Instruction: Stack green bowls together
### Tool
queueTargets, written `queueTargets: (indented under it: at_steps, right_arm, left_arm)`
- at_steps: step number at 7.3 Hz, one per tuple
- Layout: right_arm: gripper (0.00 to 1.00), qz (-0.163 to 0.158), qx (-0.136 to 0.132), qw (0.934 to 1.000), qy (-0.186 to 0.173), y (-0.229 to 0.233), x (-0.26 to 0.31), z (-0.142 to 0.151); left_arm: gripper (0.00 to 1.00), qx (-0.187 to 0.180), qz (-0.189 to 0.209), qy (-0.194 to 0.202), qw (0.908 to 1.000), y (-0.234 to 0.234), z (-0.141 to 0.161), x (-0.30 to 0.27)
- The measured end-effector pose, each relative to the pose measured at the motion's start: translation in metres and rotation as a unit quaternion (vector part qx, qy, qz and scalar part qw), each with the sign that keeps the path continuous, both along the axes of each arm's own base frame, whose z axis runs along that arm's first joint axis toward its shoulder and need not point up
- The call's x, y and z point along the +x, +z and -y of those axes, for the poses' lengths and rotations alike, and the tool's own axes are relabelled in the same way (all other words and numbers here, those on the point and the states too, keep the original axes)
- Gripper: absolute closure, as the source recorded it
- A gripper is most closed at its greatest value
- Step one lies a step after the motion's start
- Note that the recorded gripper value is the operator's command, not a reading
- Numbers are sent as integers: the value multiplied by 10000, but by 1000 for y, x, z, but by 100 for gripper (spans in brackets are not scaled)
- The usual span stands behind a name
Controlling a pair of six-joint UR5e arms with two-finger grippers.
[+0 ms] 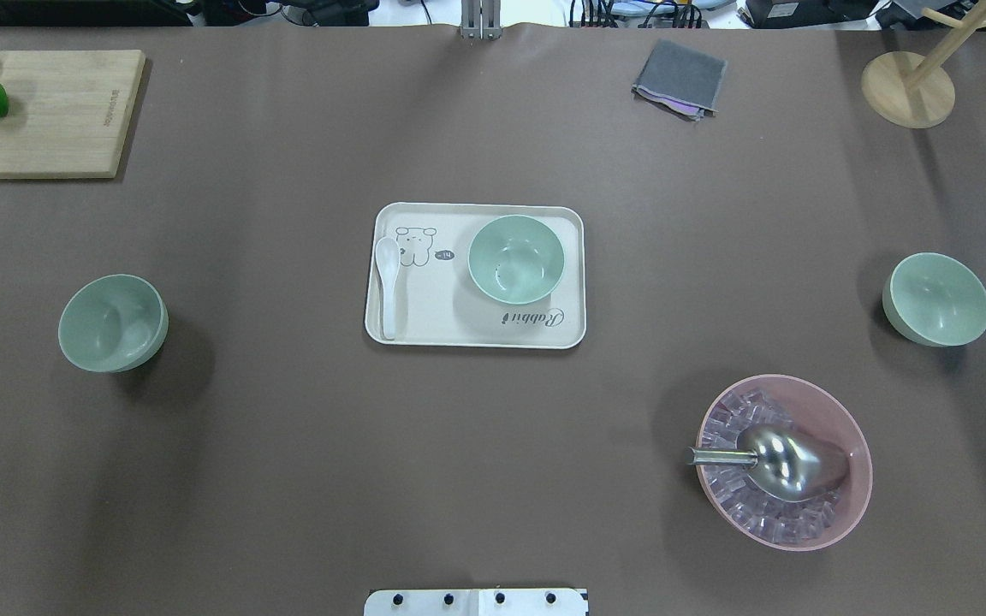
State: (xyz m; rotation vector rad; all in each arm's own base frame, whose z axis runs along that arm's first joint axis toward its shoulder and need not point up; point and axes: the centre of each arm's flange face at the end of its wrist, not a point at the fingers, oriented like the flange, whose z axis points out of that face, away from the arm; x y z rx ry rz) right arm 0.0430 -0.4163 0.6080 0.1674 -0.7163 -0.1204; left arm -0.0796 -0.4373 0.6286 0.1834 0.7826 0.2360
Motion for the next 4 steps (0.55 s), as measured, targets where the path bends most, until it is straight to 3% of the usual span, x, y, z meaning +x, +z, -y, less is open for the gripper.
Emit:
queueTargets:
  at_steps: [4]
  right_arm:
    - [0,5,26,10000,-2,-2,0,1]
  left_arm:
    - [1,135,10,16,9999,-7,6,0]
